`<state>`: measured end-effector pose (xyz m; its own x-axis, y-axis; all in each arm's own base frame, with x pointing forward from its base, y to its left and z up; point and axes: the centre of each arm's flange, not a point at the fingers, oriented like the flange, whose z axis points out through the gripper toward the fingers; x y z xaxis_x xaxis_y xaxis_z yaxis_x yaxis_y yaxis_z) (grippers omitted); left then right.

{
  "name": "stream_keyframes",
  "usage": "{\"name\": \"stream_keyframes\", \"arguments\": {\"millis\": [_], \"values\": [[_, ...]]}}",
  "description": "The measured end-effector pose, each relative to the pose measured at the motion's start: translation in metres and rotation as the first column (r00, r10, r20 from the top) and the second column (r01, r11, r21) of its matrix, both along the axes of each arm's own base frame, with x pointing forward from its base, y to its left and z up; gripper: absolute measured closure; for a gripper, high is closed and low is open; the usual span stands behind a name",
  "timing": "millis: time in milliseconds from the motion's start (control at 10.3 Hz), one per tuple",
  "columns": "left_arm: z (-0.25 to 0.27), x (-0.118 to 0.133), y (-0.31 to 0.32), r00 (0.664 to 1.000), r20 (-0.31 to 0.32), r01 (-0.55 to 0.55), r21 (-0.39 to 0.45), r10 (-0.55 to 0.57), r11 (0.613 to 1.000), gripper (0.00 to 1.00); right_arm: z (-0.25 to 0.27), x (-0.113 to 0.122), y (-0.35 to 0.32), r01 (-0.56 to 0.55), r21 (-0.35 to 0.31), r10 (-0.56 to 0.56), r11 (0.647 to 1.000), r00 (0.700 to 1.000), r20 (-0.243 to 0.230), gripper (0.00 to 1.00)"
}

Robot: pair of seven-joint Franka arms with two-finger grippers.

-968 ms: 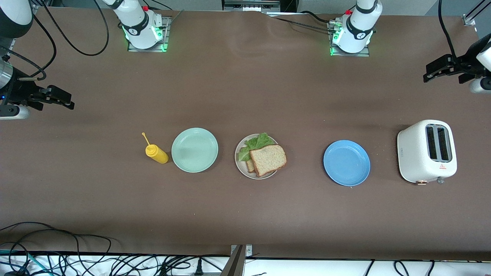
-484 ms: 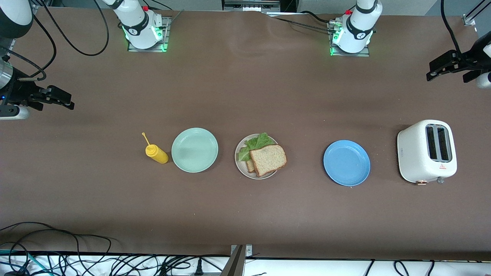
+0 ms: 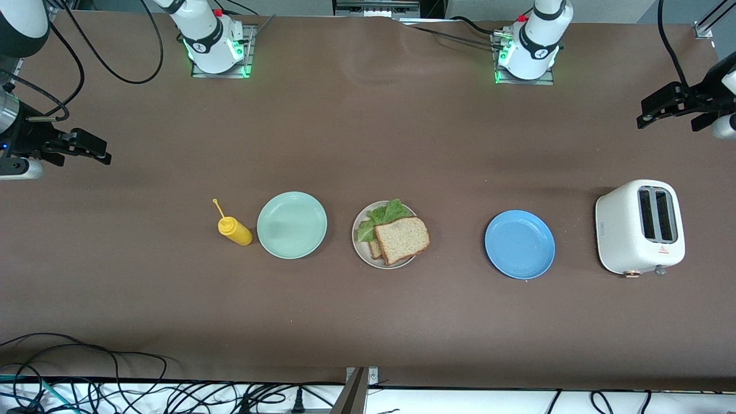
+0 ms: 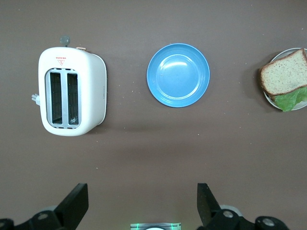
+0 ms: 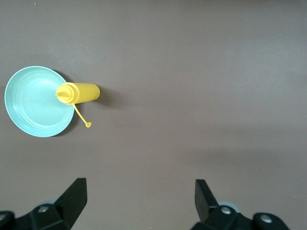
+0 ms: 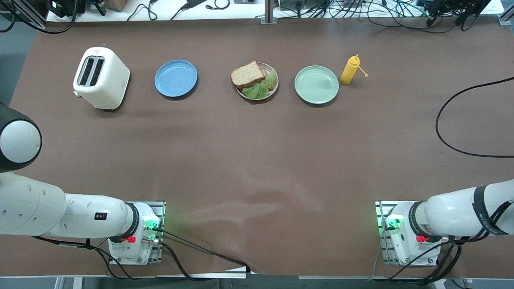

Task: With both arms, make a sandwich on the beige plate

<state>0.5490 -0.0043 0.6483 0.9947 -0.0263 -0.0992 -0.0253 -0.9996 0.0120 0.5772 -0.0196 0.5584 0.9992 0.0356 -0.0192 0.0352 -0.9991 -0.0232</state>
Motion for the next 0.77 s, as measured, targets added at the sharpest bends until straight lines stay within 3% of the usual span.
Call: {"name": "stream_keyframes", "arguments": {"millis": [774], "values": [[-0.0114, 0.0022, 0.0054, 1.0, -0.021, -0.003, -0.001, 0.003, 1.0, 0.0, -0.0011, 0.0023, -0.0005, 0.0, -0.005, 0.0, 1.0, 1.0, 0.008, 0.0]]}}
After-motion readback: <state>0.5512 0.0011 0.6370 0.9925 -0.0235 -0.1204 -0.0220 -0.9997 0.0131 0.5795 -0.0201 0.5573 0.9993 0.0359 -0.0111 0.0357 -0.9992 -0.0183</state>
